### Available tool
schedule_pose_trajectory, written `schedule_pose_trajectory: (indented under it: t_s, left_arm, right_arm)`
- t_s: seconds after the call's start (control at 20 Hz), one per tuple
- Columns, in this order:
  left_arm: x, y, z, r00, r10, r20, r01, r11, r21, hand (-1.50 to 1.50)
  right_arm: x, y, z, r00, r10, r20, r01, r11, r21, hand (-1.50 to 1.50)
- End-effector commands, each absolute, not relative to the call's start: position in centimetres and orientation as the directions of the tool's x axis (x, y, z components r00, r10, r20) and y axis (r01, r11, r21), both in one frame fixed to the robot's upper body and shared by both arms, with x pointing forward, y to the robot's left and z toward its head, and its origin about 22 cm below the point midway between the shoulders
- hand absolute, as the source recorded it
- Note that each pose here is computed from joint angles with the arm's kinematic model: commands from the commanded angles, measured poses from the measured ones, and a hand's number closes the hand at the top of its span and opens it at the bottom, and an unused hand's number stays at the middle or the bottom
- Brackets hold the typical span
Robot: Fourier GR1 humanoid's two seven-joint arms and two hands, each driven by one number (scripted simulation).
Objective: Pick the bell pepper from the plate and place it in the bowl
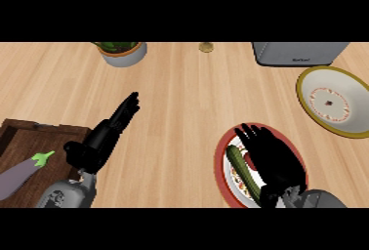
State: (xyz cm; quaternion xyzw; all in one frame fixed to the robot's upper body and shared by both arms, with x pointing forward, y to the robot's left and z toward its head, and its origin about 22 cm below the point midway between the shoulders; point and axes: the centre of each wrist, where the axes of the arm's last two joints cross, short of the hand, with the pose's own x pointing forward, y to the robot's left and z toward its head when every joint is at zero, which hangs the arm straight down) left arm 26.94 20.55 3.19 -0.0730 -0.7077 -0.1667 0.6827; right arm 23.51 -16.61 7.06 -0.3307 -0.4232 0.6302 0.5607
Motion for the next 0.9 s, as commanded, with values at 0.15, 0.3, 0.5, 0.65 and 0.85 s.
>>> schedule_pose_trajectory:
  t_s: [0.15, 0.3, 0.5, 0.65, 0.85]
  left_arm:
    - [25.2, 20.8, 2.5, -0.057, -0.128, 0.99, 0.341, 0.93, 0.14, 0.0]
    - [24.5, 20.4, 2.8, -0.059, -0.121, 0.991, 0.333, 0.933, 0.134, 0.0]
    - [26.0, 21.5, 2.6, -0.072, -0.127, 0.989, 0.332, 0.932, 0.144, 0.0]
    - [26.4, 20.3, 3.8, -0.062, -0.128, 0.99, 0.335, 0.932, 0.141, 0.0]
    - [26.1, 20.4, 3.2, -0.064, -0.133, 0.989, 0.354, 0.923, 0.148, 0.0]
  right_arm:
    - [23.4, -18.3, 4.9, -0.121, 0.992, 0.024, -0.388, -0.025, -0.921, -1.5]
    - [24.0, -18.1, 4.6, -0.089, 0.996, -0.013, -0.396, -0.048, -0.917, -1.5]
    - [24.2, -20.2, 3.0, -0.089, 0.996, 0.029, -0.421, -0.012, -0.907, -1.5]
    - [26.4, -21.2, 3.2, -0.085, 0.996, 0.016, -0.419, -0.021, -0.908, -1.5]
    - [27.2, -18.9, 0.6, -0.095, 0.995, 0.04, -0.425, -0.005, -0.905, -1.5]
